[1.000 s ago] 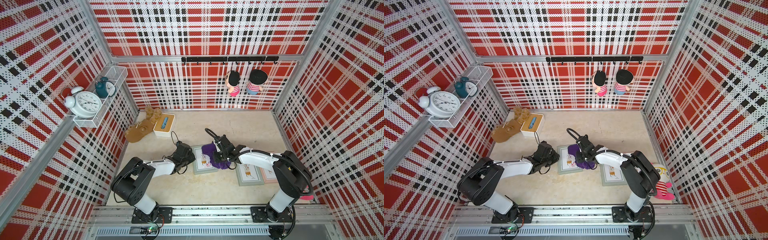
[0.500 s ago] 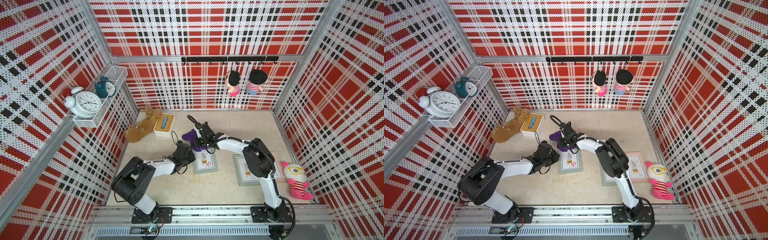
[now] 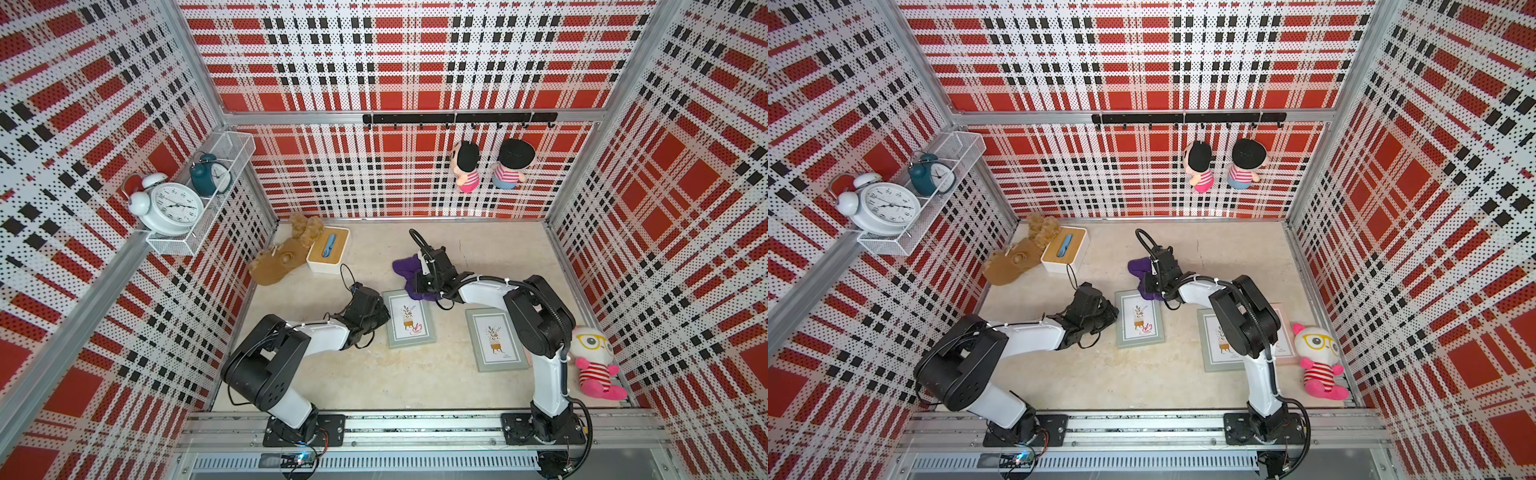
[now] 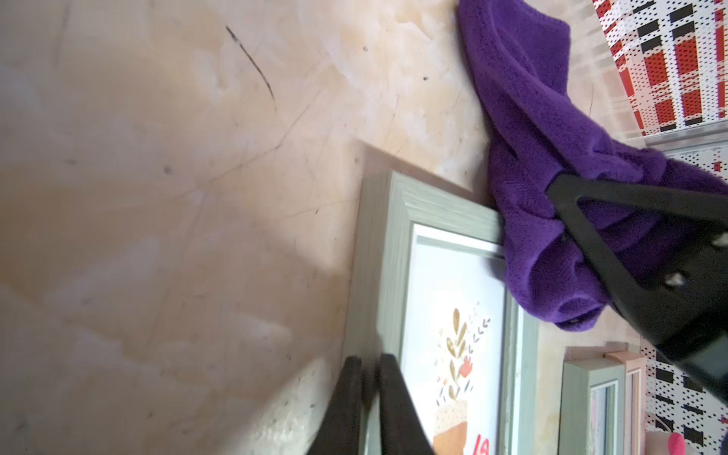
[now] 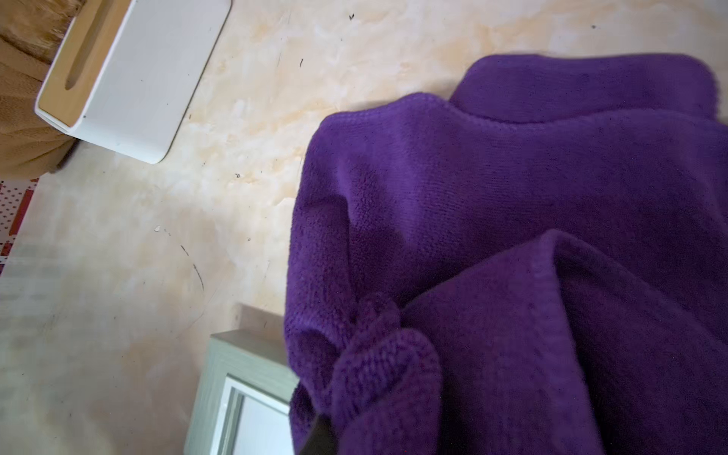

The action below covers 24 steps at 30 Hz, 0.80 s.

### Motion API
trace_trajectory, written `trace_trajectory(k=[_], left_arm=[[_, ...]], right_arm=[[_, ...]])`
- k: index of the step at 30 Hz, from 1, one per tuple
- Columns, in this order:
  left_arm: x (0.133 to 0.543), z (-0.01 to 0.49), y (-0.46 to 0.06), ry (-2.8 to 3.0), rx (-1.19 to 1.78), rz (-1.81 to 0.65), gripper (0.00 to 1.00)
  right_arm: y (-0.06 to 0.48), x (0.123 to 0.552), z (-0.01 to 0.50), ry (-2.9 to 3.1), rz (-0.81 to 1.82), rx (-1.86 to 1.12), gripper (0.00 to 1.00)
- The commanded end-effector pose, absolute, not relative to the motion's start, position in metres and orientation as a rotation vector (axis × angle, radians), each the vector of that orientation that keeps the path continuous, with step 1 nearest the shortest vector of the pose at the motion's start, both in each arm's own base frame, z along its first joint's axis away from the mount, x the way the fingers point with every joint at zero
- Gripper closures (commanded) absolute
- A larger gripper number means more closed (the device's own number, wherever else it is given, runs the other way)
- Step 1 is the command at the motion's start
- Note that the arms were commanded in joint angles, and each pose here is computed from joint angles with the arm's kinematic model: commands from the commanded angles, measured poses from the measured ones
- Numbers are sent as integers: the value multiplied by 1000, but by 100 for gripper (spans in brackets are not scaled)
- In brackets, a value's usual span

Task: Wipe the picture frame with a cloth
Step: Wipe the dirt from the picture frame.

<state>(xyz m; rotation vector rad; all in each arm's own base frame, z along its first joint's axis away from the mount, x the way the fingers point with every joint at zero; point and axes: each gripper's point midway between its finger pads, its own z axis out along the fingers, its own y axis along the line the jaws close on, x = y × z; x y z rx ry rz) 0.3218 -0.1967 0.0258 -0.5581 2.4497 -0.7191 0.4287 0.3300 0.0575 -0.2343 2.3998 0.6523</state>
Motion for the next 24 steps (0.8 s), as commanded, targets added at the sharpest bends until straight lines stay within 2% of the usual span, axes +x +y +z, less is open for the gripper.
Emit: trace_trajectory(k=[1, 3, 5, 11, 13, 15, 20, 22, 24], left_arm=[[252, -46, -161, 2774, -624, -427, 87], [251, -47, -161, 2778, -626, -425, 87], [251, -48, -161, 2781, -626, -426, 87], [251, -48, -163, 2786, -610, -432, 87], [251, -48, -164, 2785, -605, -436, 88], [251, -48, -164, 2786, -604, -439, 87], [251, -48, -165, 2784, -604, -443, 87], [251, -48, -165, 2785, -604, -442, 88], [250, -48, -165, 2787, -602, -440, 88]], right_arm=[[380, 383, 27, 2492, 702, -386, 100], [402, 371, 25, 2501, 795, -383, 100], [401, 367, 20, 2516, 828, -353, 100], [308, 395, 17, 2531, 682, -143, 100], [294, 404, 22, 2515, 644, -119, 100], [309, 402, 21, 2525, 668, -153, 100], [388, 373, 15, 2535, 795, -308, 100], [395, 368, 12, 2545, 815, -311, 100], [378, 374, 11, 2550, 775, -269, 100]])
